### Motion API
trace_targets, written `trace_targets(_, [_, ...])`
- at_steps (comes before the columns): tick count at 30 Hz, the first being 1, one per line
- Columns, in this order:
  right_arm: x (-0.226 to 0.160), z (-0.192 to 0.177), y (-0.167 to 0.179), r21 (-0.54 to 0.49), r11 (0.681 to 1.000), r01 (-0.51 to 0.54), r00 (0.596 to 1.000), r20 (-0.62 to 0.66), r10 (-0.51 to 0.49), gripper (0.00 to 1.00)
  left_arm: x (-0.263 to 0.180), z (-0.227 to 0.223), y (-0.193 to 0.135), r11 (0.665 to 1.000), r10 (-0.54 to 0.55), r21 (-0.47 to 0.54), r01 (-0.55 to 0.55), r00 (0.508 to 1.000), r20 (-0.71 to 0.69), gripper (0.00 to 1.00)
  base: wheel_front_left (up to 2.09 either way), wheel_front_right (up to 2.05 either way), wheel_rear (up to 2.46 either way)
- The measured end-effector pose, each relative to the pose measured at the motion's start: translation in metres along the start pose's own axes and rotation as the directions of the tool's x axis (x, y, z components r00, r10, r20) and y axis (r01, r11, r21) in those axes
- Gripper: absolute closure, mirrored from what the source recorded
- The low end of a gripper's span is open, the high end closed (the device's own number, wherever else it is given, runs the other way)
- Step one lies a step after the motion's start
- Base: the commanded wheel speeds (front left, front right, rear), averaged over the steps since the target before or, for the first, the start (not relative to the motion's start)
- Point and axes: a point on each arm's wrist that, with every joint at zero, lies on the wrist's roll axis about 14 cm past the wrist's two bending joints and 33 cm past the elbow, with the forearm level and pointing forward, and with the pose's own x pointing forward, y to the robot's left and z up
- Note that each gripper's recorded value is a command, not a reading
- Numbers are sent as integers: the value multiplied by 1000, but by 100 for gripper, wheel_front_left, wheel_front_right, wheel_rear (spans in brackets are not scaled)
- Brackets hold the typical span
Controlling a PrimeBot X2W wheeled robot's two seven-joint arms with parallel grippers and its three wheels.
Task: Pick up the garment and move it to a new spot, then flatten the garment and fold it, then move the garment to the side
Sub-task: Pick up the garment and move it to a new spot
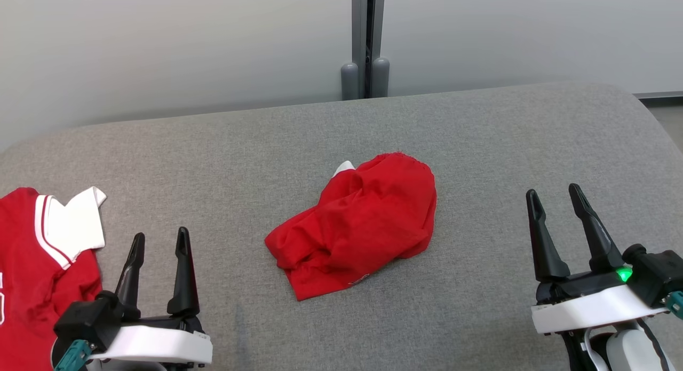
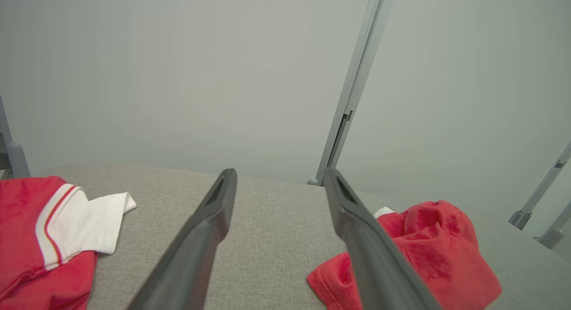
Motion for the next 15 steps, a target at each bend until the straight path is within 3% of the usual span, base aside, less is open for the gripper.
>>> trace_targets(15, [-2, 5, 2, -5, 1000, -8, 1000, 12, 8, 0, -2, -2, -7, 1000, -23, -3, 23, 1000, 10, 0, 0, 0, 0])
